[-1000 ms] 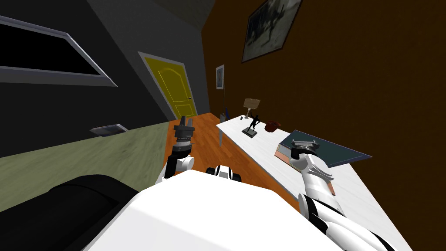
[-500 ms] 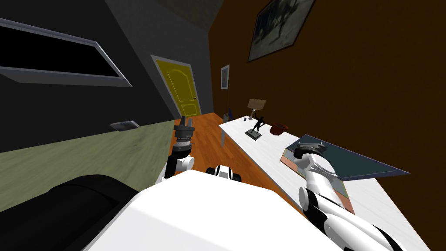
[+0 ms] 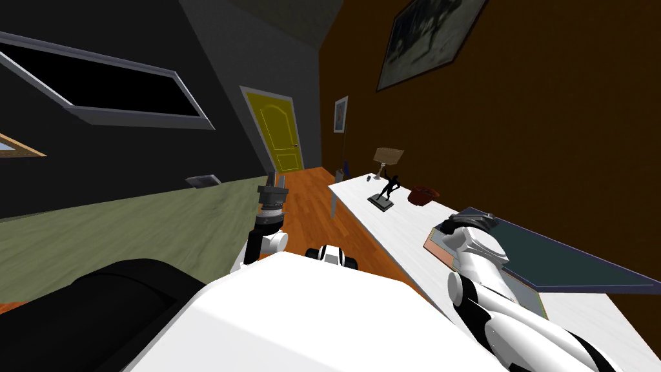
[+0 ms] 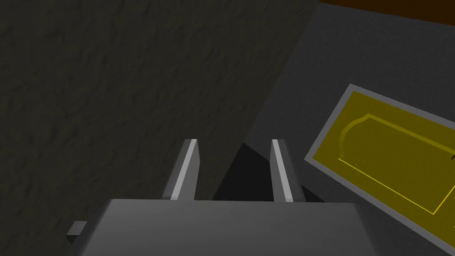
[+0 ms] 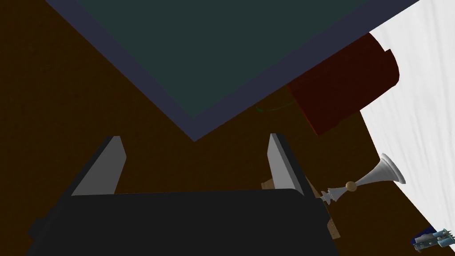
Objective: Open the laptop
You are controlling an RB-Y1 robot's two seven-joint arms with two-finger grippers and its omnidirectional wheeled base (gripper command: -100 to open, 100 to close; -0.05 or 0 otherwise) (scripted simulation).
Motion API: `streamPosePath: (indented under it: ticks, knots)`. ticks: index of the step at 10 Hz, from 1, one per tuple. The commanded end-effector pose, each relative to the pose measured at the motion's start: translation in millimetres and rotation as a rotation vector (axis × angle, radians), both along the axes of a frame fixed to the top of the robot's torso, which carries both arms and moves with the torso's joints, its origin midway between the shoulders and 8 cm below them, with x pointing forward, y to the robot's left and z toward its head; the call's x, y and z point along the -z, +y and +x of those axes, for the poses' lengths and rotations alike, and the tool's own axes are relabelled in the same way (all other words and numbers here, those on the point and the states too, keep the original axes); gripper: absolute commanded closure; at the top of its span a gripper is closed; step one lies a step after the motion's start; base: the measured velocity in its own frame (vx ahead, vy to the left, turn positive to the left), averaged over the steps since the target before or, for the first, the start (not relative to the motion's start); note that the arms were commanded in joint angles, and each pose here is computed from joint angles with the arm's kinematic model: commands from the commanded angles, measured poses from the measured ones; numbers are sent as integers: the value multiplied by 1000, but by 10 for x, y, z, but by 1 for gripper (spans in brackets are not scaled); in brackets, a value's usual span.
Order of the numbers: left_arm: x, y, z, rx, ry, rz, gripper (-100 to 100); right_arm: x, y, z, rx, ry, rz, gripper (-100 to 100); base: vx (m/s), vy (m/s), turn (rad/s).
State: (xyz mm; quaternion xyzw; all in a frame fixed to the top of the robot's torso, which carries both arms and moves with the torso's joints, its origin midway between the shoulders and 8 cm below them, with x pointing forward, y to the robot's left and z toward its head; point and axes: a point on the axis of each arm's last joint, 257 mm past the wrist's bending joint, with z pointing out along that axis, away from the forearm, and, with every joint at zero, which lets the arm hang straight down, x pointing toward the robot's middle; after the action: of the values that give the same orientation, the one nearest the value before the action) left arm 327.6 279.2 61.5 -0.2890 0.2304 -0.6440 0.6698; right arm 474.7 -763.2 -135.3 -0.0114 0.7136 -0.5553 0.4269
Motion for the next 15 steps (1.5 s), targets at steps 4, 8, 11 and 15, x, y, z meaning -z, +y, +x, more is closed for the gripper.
streamPosePath:
  ticks: [4,8,11,15]
  knots:
    - [0,0,0,0,0,0,0,36,-341,-238,99,81,-12,-100,11,-31,80]
    - [0,0,0,0,0,0,0,39,-452,-325,132,106,-14,-100,3,-22,73]
    - [0,0,0,0,0,0,0,5,-498,-343,140,109,-13,-100,17,-38,52]
    - [0,0,0,0,0,0,0,242,-322,-412,134,114,-25,100,31,-48,7]
